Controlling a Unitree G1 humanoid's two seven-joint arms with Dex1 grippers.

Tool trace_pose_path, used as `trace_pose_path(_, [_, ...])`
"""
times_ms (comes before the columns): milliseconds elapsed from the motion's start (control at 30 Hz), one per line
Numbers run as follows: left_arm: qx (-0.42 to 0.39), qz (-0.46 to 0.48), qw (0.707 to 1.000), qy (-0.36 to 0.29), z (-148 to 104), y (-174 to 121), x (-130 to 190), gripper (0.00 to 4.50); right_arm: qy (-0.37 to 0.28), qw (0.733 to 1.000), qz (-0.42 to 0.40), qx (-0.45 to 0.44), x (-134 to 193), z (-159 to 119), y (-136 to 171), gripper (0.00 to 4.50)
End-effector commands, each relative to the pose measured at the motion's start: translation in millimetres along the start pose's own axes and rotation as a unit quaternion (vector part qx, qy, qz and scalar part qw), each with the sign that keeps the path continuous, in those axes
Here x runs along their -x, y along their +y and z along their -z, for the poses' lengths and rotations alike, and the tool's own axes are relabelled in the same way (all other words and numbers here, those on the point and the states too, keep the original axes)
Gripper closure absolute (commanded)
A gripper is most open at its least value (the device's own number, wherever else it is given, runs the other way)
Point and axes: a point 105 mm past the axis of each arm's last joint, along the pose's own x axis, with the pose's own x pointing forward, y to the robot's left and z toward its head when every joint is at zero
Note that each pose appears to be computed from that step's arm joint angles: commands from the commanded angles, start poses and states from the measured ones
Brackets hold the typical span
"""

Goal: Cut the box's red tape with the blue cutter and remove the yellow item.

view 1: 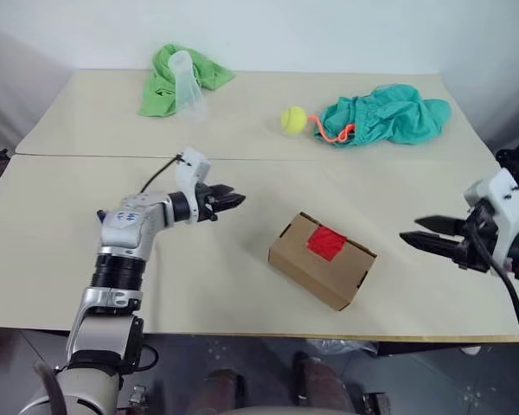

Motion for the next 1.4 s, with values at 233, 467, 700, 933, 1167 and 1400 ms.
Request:
trace_pose_path(233, [-0.02,-0.263,0.96,-0.097,-31.1,30.8,57.3,0.01,-0.093,0.979,-0.156,0.093,-34.5,-29.6,18.1,0.0])
trace_pose_path(467, [-0.031,-0.419,0.903,-0.095,-19.1,38.3,96.4,0.19,-0.095,0.965,-0.213,0.115,-60.4,-32.6,15.3,0.0])
trace_pose_path(700, [0.016,-0.543,0.836,-0.079,5.5,35.7,131.3,1.83,-0.088,0.957,-0.247,0.123,-77.3,-32.3,15.6,0.0])
trace_pose_path(933, [0.105,-0.609,0.786,-0.007,49.2,36.8,155.6,1.83,-0.077,0.953,-0.264,0.124,-81.5,-28.1,17.7,0.0])
trace_pose_path(1167, [0.147,-0.622,0.769,0.012,63.3,40.1,164.4,1.83,-0.077,0.95,-0.279,0.117,-79.0,-26.9,21.8,0.0])
trace_pose_path(1400, [0.182,-0.612,0.769,0.024,71.7,39.6,156.5,1.83,-0.078,0.95,-0.277,0.117,-78.3,-26.0,23.1,0.0])
